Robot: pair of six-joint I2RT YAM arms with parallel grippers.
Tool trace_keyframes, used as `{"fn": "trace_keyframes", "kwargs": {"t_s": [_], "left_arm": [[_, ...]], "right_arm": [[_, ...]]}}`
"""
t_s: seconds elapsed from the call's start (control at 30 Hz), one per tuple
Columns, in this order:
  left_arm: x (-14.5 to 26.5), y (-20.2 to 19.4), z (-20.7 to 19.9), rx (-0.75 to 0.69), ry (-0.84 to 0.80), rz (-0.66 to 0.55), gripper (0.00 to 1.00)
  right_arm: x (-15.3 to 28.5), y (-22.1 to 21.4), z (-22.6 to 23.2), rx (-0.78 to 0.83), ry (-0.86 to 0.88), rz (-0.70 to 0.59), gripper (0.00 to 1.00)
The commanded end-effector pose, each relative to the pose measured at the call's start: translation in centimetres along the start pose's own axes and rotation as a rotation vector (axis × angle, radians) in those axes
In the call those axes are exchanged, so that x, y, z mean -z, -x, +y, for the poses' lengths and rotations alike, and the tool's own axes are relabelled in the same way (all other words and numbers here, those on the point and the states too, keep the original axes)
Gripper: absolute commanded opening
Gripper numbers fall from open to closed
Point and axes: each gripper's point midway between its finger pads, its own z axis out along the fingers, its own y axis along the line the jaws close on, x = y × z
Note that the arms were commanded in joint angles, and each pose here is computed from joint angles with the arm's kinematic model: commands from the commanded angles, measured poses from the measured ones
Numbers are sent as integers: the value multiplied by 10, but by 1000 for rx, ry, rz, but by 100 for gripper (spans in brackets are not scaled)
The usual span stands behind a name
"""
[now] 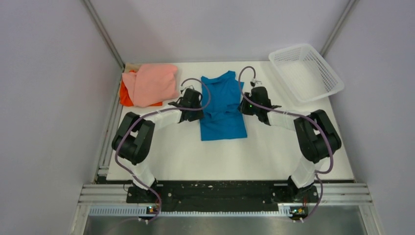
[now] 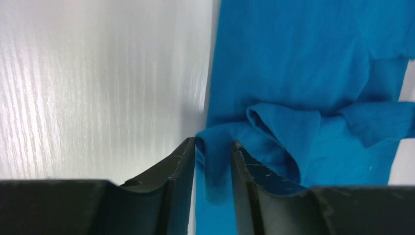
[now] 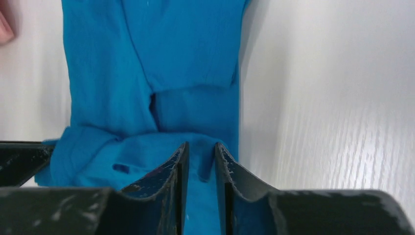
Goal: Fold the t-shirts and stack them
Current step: Fold the folded rectangular tshirt in 1/3 of the way
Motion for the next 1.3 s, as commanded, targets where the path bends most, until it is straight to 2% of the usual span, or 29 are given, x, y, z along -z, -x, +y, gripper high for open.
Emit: {"fn": "trace_keyframes", "kwargs": {"t_s": [0.0, 0.1, 0.17, 0.27, 0.3, 0.33, 0.37, 0.43, 0.5, 0.53, 0.7, 0.87, 1.1, 1.27], "left_arm": [[7, 41, -16, 18, -19, -25, 46], [16, 51, -25, 4, -40, -32, 59], [25, 56, -27, 7, -54, -52, 69], [43, 54, -30, 37, -89, -59, 77], [50, 50, -33, 47, -127, -56, 83], [56, 44, -39, 55, -185, -52, 96], [61, 40, -45, 58, -243, -57, 99], [72, 23, -43, 60, -294, -31, 99], [84, 14, -41, 58, -317, -35, 99], [90, 10, -41, 53, -331, -44, 99], [120, -10, -44, 12, -407, -95, 99], [124, -36, -15, 4, -370, -110, 99], [128, -69, 12, 23, -389, -110, 99], [132, -76, 20, 36, -397, -124, 99]], "right_arm": [[-7, 44, 27, -8, 110, -50, 34], [7, 59, 40, 28, 152, -73, 47], [20, 66, 40, 46, 147, -97, 49], [43, 67, 36, 62, 131, -130, 54], [51, 65, 34, 62, 131, -139, 56], [58, 64, 34, 61, 135, -148, 60], [64, 58, 33, 61, 141, -147, 64], [75, 44, 31, 66, 162, -129, 74], [82, 28, 29, 68, 178, -102, 94], [85, 21, 30, 68, 190, -92, 98], [90, -15, 55, 111, 286, -19, 99], [84, -46, 79, 156, 343, 17, 99], [70, -59, 94, 200, 366, 36, 99], [59, -67, 97, 198, 373, 43, 99]]}}
